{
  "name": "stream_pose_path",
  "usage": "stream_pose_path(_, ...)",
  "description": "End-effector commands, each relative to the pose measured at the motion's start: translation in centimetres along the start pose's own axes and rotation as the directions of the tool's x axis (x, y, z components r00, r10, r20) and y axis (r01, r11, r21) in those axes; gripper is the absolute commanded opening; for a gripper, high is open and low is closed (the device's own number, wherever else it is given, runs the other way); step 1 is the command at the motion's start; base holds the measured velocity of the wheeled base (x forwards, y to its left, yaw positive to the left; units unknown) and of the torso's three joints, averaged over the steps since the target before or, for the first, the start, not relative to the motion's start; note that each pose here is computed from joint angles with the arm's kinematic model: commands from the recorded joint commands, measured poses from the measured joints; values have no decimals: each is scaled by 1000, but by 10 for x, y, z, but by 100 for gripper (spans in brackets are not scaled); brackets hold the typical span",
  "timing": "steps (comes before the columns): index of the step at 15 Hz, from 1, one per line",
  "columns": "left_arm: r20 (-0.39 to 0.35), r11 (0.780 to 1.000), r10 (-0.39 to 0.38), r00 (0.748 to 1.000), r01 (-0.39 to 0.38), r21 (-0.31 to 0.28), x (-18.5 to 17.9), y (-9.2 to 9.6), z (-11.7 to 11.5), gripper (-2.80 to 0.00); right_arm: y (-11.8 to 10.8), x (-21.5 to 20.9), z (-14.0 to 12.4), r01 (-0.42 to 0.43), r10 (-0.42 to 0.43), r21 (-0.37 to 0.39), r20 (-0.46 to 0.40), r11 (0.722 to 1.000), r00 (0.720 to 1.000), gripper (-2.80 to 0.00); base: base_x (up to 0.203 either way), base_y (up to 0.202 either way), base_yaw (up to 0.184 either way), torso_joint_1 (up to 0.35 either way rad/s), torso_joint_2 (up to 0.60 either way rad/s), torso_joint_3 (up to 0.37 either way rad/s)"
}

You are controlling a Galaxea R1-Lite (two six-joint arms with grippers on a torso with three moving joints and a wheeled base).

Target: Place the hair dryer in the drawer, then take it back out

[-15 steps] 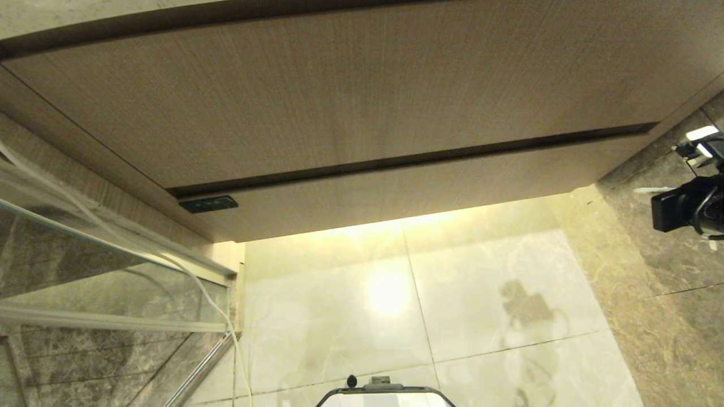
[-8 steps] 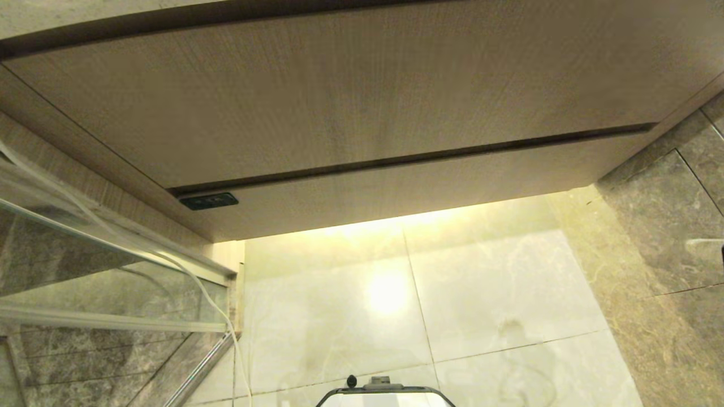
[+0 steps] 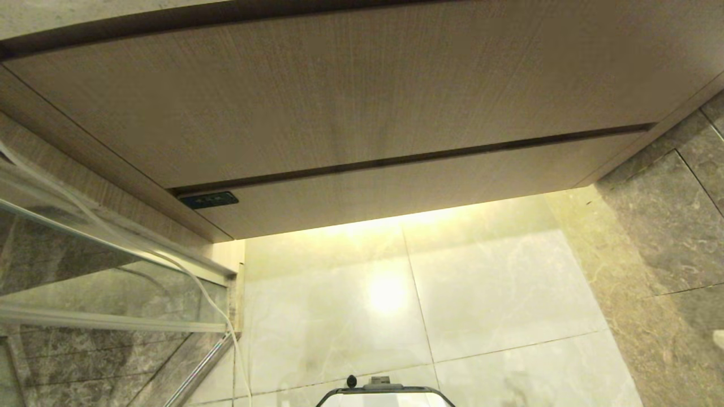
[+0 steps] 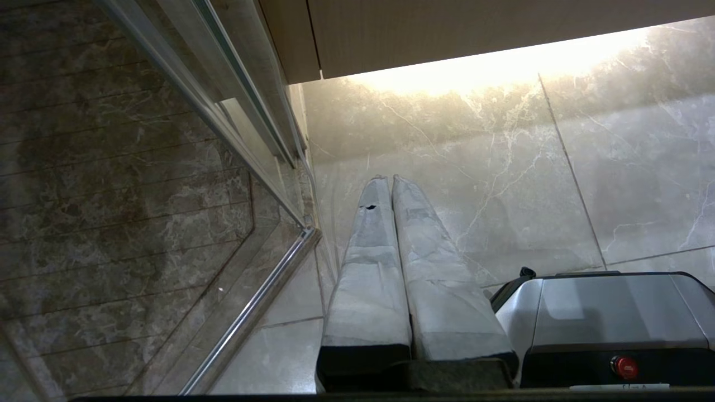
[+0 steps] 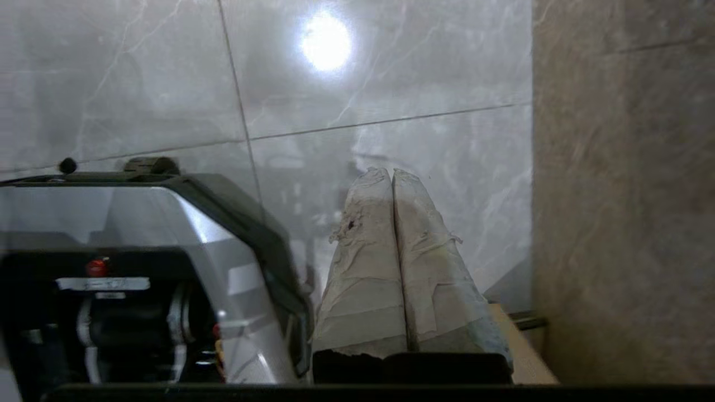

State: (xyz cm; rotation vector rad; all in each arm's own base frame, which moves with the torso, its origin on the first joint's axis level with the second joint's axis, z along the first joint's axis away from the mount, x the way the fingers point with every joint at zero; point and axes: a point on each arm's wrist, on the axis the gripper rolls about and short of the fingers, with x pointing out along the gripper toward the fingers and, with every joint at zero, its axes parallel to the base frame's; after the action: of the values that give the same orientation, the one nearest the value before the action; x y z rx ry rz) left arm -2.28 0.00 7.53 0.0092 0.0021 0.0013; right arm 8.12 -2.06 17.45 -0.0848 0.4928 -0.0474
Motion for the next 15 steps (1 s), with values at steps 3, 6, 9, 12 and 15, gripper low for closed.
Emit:
stream_pose_path(3, 1, 1000, 0, 1000, 0, 0, 0, 0, 0, -280, 22, -28, -62, -49, 46, 38, 82, 998, 996, -280, 0, 0, 0, 0, 0, 0)
stream_pose_path(6, 1, 1000, 0, 1000, 0, 0, 0, 0, 0, -280, 26, -35, -84, -94, 91, 29, 95, 995, 991, -280, 0, 0, 0, 0, 0, 0)
stream_pose_path(9, 1, 1000, 0, 1000, 0, 0, 0, 0, 0, -280, 29, -45, -111, -107, 104, 3, 196, 994, 975, -280, 0, 0, 0, 0, 0, 0)
stream_pose_path(12, 1, 1000, 0, 1000, 0, 0, 0, 0, 0, -280, 28, -54, -128, -74, 67, 8, 352, 997, 934, -280, 0, 0, 0, 0, 0, 0)
stream_pose_path(15, 1, 1000, 0, 1000, 0, 0, 0, 0, 0, -280, 27, -51, -131, -58, 33, 35, 495, 998, 868, -280, 0, 0, 0, 0, 0, 0)
